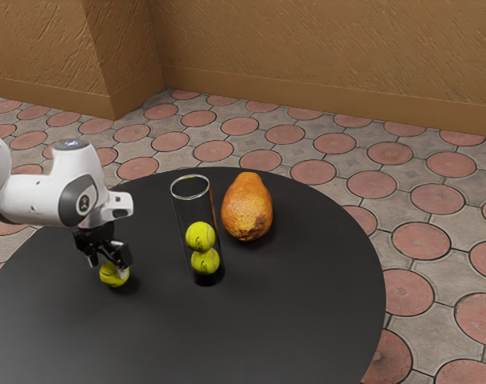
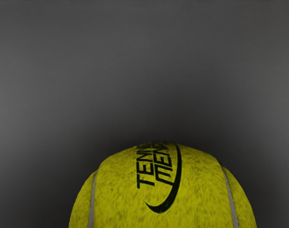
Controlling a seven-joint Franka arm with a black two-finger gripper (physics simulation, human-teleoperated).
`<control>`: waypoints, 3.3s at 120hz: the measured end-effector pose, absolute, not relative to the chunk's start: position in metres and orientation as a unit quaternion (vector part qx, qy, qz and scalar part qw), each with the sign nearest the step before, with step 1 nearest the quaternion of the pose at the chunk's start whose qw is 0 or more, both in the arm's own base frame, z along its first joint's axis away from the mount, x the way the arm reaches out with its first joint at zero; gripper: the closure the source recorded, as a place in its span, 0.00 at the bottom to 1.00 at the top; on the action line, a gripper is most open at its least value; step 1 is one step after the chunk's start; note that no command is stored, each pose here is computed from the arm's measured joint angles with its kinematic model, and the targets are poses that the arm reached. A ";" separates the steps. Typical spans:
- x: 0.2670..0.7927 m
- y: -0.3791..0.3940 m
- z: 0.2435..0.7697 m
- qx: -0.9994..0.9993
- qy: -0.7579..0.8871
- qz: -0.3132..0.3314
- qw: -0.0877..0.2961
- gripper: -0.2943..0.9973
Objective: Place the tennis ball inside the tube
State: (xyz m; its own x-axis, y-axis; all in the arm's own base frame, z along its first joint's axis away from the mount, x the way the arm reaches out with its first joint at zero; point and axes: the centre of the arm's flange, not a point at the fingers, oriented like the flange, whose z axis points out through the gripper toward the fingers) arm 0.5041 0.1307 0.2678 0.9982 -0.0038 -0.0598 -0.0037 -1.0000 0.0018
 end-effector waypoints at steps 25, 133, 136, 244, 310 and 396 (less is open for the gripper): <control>0.506 0.130 0.256 1.000 0.001 -0.030 0.001 0.23; 0.498 0.124 0.377 0.999 0.023 0.001 0.034 0.69; 0.498 0.123 0.381 0.999 0.023 -0.001 0.035 0.69; 0.575 0.002 0.545 0.992 -0.129 -0.013 -0.007 0.70; 0.626 -0.048 0.532 0.984 -0.176 -0.008 0.001 0.69; 0.614 -0.054 0.516 0.983 -0.182 -0.032 0.018 0.35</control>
State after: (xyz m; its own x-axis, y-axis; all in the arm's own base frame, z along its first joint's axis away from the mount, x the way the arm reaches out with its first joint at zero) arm 0.6136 -0.0540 0.5161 0.9315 -0.3593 -0.0570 -0.3569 -0.9329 0.0474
